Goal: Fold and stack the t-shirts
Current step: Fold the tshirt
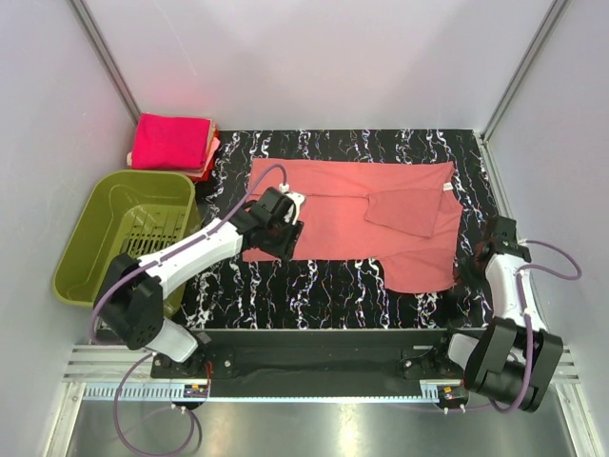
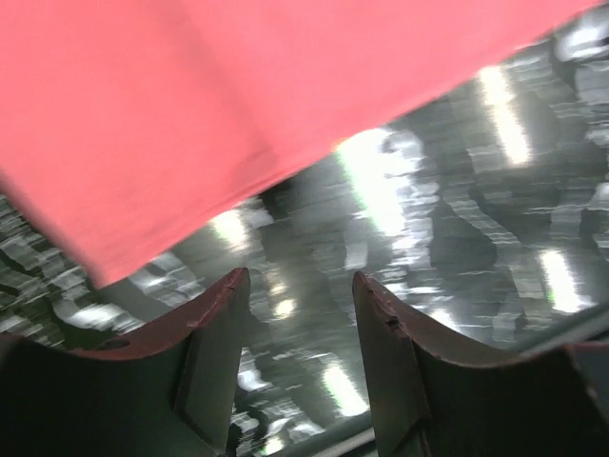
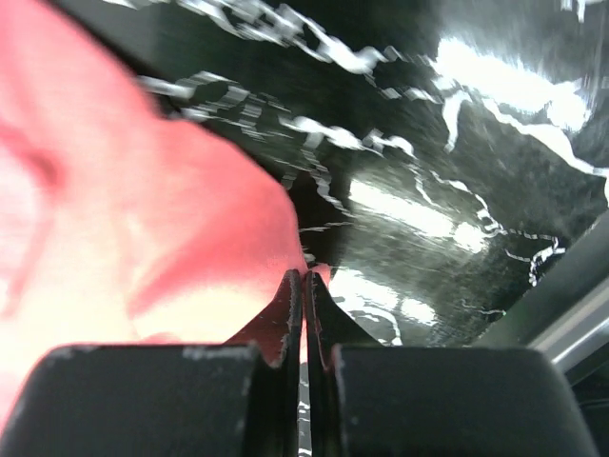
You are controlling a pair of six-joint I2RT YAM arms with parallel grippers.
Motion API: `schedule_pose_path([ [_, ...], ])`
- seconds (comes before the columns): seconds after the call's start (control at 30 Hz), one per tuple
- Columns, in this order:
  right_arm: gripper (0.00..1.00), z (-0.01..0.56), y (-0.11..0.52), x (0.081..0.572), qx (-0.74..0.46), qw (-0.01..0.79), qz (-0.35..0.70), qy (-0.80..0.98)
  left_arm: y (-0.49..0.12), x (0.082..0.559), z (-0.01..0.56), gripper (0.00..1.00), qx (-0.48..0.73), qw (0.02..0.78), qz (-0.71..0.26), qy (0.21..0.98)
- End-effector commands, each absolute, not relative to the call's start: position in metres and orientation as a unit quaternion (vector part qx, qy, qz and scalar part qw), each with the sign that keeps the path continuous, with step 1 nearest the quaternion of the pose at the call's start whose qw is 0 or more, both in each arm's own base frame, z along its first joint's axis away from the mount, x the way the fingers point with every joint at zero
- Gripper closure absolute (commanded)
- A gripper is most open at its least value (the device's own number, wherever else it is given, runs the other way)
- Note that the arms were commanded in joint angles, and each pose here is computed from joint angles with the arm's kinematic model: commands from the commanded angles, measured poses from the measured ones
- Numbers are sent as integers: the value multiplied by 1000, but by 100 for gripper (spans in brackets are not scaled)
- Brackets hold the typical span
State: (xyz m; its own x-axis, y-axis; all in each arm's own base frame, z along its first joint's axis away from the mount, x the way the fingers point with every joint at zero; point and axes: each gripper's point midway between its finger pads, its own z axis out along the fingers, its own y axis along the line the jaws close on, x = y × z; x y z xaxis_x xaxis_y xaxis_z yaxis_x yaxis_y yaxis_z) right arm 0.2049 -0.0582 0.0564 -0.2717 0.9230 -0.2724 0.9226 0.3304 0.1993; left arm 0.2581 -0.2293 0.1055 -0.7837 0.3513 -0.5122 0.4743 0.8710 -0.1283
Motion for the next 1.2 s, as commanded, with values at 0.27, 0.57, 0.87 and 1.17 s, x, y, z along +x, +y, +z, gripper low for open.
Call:
schedule_pose_path([
  [0.27,100,111,-82,222,521,256,-27,814,-164,296,78,50,322,220,44,920],
  [0.57,100,129,-65,232,524,288,36,801,-153,308,49,50,345,209,57,913],
  [0.87,100,129,-68,237,521,292,34,801,-145,311,41,52,335,198,34,920],
  [1.17,100,135,-66,240,518,298,44,801,-143,295,29,51,347,173,22,921],
])
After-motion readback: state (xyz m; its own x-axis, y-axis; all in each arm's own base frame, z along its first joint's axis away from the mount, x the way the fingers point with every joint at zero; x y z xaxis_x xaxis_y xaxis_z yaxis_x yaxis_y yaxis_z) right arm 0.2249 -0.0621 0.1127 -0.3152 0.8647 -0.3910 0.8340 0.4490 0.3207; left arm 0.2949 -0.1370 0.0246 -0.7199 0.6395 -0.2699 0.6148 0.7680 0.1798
